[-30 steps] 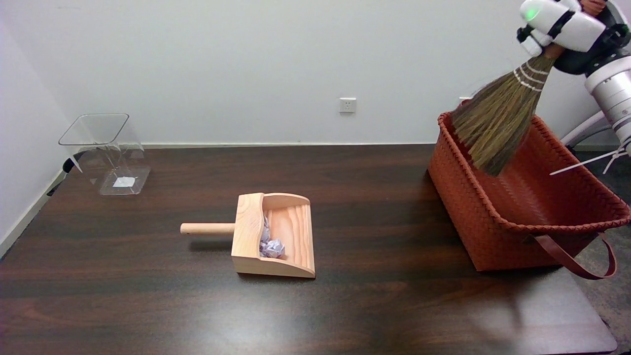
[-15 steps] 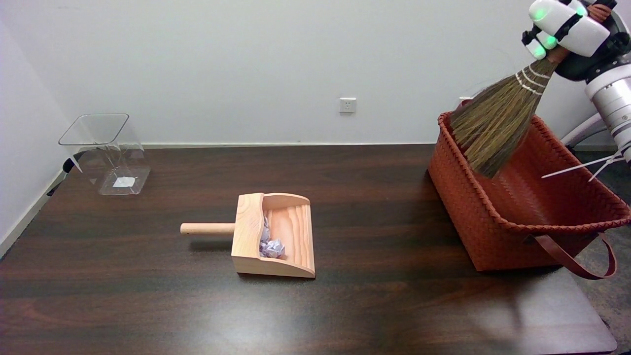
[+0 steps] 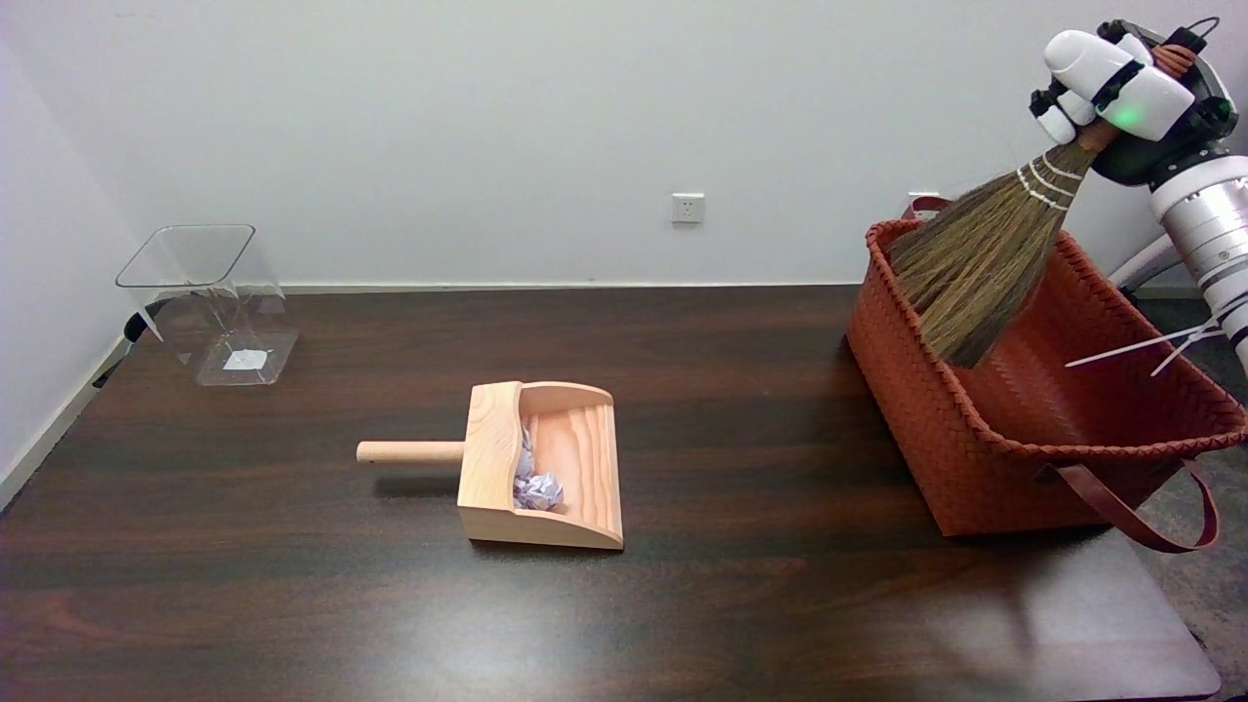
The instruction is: Place the broom in the basket.
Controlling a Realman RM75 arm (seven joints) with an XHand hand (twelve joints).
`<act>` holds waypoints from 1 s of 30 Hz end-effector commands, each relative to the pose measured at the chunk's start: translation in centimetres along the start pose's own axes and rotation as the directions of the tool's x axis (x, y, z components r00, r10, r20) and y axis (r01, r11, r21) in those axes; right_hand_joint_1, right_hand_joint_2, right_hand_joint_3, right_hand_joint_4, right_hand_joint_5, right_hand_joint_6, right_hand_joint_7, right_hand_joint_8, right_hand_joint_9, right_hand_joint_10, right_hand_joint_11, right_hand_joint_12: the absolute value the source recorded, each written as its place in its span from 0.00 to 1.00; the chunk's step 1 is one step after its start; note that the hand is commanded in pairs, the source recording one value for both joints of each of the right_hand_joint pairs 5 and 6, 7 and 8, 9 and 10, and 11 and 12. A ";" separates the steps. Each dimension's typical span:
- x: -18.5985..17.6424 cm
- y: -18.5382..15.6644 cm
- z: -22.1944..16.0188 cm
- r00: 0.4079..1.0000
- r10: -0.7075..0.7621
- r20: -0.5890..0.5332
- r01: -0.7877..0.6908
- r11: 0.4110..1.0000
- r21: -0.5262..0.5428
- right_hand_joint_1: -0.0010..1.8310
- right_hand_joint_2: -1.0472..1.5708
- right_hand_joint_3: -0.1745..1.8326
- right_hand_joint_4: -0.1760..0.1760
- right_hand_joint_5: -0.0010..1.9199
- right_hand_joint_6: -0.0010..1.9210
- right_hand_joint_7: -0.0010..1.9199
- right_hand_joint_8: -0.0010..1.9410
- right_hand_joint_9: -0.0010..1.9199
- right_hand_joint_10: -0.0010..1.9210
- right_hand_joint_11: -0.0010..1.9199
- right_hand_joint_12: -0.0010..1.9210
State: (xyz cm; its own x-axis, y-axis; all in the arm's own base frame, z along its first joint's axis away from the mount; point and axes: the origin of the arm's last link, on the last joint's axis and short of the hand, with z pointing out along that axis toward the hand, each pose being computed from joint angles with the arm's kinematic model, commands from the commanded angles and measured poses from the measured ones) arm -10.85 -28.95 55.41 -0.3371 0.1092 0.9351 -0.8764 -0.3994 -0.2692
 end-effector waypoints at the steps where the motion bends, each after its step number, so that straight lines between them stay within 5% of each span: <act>1: 1.5 -1.8 0.7 1.000 -0.010 -0.009 0.010 0.998 0.059 0.73 1.00 0.23 0.50 1.00 1.00 1.00 0.99 1.00 1.00 0.91 0.90; 21: 3.2 3.0 -0.5 0.995 -0.094 -0.022 0.093 0.994 -0.065 0.73 1.00 0.24 0.50 1.00 1.00 1.00 0.99 1.00 1.00 0.91 0.91; 30: 0.0 4.1 -0.4 0.956 -0.270 0.118 0.277 0.960 -0.043 0.74 1.00 0.24 0.50 1.00 1.00 1.00 0.99 1.00 1.00 0.91 0.91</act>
State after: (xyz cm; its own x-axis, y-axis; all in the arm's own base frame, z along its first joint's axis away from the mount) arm -13.12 -29.30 57.01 -0.2712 0.1468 0.9513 -0.9095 -0.3625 -0.2033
